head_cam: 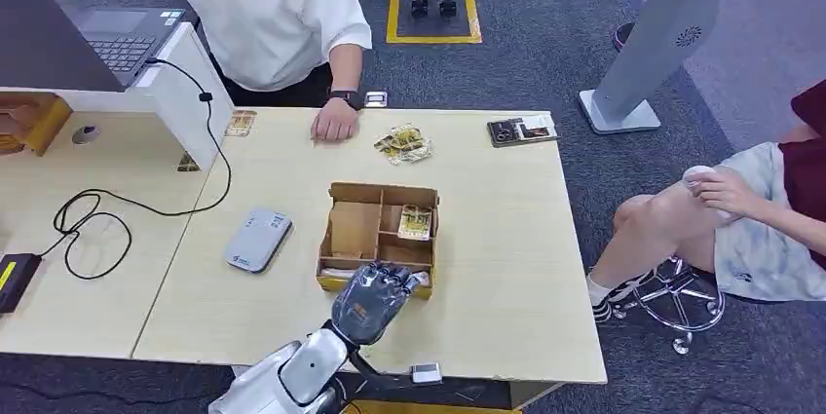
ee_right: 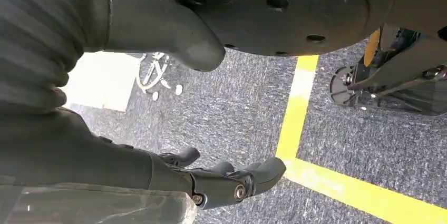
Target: Pass the card to the sensor for recognition and then transmit it.
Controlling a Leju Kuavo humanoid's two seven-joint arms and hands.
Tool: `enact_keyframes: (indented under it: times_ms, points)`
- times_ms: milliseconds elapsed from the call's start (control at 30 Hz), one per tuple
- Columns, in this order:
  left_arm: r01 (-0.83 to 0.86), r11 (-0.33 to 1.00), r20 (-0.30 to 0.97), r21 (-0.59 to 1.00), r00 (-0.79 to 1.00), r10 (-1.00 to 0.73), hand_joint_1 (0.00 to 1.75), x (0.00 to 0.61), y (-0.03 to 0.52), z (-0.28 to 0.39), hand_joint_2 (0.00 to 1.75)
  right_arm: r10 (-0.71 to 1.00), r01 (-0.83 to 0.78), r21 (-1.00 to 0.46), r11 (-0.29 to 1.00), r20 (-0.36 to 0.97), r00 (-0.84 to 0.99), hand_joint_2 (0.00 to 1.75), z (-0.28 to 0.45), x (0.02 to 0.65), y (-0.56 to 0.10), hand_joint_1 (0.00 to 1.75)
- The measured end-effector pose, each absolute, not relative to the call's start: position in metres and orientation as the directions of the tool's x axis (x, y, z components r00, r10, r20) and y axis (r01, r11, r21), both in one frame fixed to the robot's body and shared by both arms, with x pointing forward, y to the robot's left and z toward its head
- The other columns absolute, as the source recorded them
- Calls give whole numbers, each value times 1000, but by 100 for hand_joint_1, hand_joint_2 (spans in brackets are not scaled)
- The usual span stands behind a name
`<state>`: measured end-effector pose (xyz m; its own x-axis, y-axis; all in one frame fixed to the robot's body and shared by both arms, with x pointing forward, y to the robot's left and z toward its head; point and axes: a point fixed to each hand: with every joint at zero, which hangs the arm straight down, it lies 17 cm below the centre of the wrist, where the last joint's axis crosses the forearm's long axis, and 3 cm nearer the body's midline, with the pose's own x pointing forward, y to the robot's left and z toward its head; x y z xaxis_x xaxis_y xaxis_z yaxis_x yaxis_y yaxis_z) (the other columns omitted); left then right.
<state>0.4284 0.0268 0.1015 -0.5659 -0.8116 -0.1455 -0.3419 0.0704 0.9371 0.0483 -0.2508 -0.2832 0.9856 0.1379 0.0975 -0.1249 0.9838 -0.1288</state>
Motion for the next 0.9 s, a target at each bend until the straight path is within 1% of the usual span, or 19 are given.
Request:
enact_keyframes:
  times_ms: [300,400,633,900]
  points:
    - [-340,72,-142,938,-563,-814,175,426,27,100,175,136,-123,-128,984,97,986,175,-283,48,-251,0]
    - [-346,91,-133,934,-572,-810,175,421,25,105,175,136,-123,-129,984,97,986,175,-283,48,-251,0]
    - [-378,200,-75,904,-601,-796,175,406,21,138,175,131,-119,-130,984,96,987,175,-283,48,-251,0]
    - [-441,330,0,835,-599,-801,175,403,35,193,175,127,-114,-132,985,95,987,175,-283,47,-252,0]
